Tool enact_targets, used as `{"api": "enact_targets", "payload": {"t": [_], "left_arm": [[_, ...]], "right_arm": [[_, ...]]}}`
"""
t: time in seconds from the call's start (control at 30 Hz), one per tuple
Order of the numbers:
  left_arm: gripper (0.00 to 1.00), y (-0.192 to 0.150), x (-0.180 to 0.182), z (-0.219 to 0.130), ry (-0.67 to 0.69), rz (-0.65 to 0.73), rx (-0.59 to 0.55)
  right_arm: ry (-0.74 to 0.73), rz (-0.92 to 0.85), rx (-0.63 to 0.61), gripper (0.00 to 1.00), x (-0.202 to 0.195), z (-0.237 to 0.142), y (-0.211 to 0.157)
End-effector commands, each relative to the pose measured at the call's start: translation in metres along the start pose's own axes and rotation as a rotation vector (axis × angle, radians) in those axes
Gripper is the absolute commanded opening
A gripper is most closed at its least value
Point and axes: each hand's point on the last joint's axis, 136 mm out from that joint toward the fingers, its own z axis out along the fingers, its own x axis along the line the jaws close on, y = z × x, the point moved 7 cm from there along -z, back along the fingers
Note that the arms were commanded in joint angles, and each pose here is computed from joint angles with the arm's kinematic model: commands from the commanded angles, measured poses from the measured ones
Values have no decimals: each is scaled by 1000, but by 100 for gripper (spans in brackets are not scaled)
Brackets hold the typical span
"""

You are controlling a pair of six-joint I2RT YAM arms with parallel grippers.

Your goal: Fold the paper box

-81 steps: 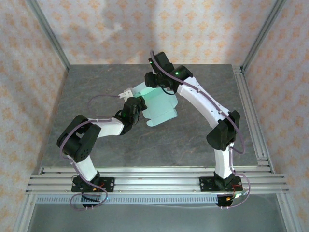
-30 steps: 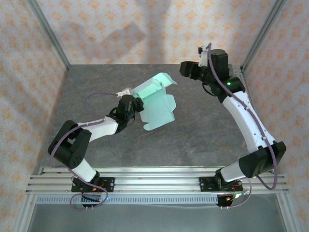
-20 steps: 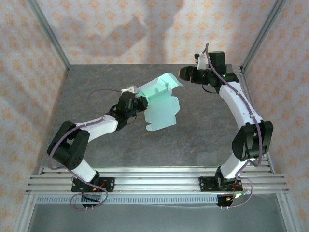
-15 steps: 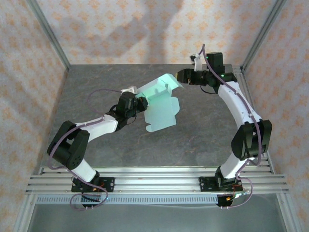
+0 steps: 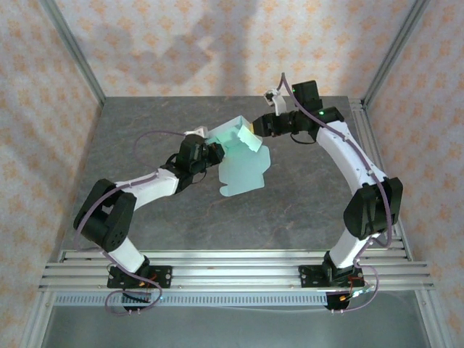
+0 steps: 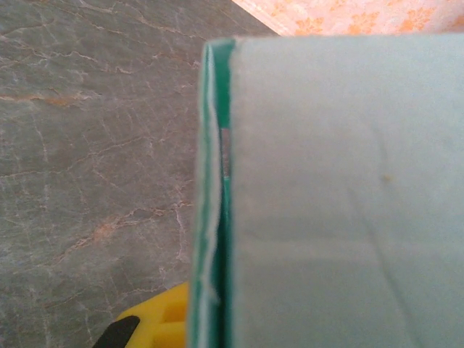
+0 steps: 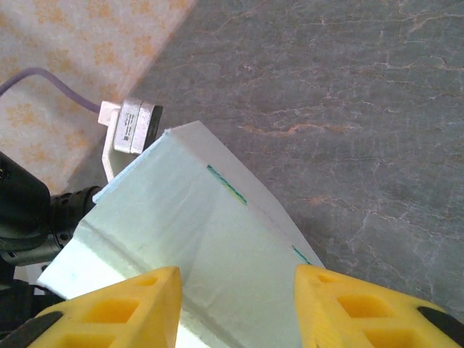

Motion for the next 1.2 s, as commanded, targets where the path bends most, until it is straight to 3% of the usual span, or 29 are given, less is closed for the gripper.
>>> {"api": "enact_targets", "payload": {"t": [0.0, 0.17, 0.47, 0.83, 1.17], "left_arm": [[0, 6, -9, 4, -47, -15, 4], [0, 8, -13, 2, -60, 7, 12], [0, 6, -15, 4, -76, 2, 35], [0, 0, -11, 8, -67, -12, 72], [0, 1, -17, 6, -102, 21, 80]], "right_arm": [[-41, -85, 32, 45, 6, 2, -8], [-95, -146, 8, 45, 6, 8, -8], [-24, -293, 24, 48, 22, 16, -19], [-1, -333, -67, 52, 31, 4, -30], [-78, -347, 22, 46, 19, 14, -29]]}}
